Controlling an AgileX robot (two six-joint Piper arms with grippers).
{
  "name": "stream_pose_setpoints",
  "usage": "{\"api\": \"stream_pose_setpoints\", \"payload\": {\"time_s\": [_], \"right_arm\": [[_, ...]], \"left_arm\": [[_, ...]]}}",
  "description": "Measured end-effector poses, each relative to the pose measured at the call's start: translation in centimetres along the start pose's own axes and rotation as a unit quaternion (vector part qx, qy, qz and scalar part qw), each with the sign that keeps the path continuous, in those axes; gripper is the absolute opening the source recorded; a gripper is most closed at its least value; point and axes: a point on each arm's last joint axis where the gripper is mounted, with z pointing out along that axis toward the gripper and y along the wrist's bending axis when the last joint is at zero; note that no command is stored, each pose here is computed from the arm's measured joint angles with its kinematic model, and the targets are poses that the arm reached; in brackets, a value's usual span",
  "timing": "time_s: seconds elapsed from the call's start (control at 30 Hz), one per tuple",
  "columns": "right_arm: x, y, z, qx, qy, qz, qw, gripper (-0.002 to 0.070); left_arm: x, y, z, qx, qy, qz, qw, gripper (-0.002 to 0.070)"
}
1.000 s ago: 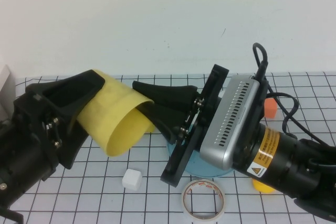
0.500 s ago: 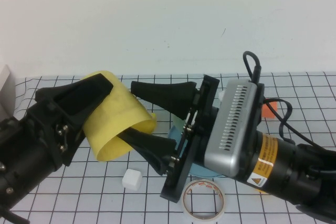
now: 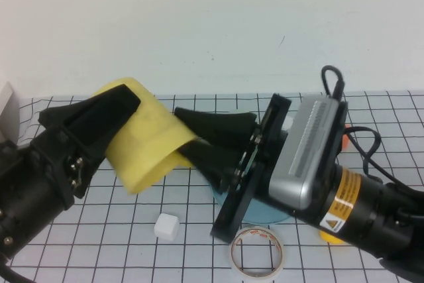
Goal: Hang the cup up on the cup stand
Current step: Adjust the cup with two arms
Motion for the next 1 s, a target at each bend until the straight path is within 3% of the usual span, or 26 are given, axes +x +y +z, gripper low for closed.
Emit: {"api": "stream_pose_setpoints", "payload": {"time_s": [0.07,0.3,0.37,0.5,0.7,0.83,1.0], "right_arm": [[0.0,-0.3,0.0,0.014,-0.001,0.004,1.000,0.0104],[-0.1,-0.7,0.0,0.039,-0.007,0.015,0.999,0.0073],[-0.1,-0.8,0.0,0.043,-0.007,0.018,0.999,0.0052],[-0.1,-0.3,0.1,0.027,-0.006,0.019,0.999,0.0017],[0.0,0.5,0.1,-0.016,0.002,-0.003,1.000,0.0016],[0.0,0.4,0.1,-0.008,0.002,-0.009,1.000,0.0016],[-0.1,0.1,0.1,0.009,-0.002,-0.009,1.000,0.0016]], "left_arm": [[0.0,0.0,0.0,0.000,0.000,-0.001,1.000,0.0574],[0.0,-0.1,0.0,0.008,0.000,-0.008,1.000,0.0574],[0.0,-0.2,0.0,0.010,0.002,-0.015,1.000,0.0602],[0.1,-0.3,0.0,0.014,0.005,-0.021,1.000,0.0675],[0.1,-0.3,0.0,0.014,0.007,-0.035,0.999,0.0691],[0.2,-0.3,0.0,0.014,0.013,-0.022,1.000,0.0669],[0.3,-0.3,0.0,0.015,0.016,-0.022,1.000,0.0575]]}}
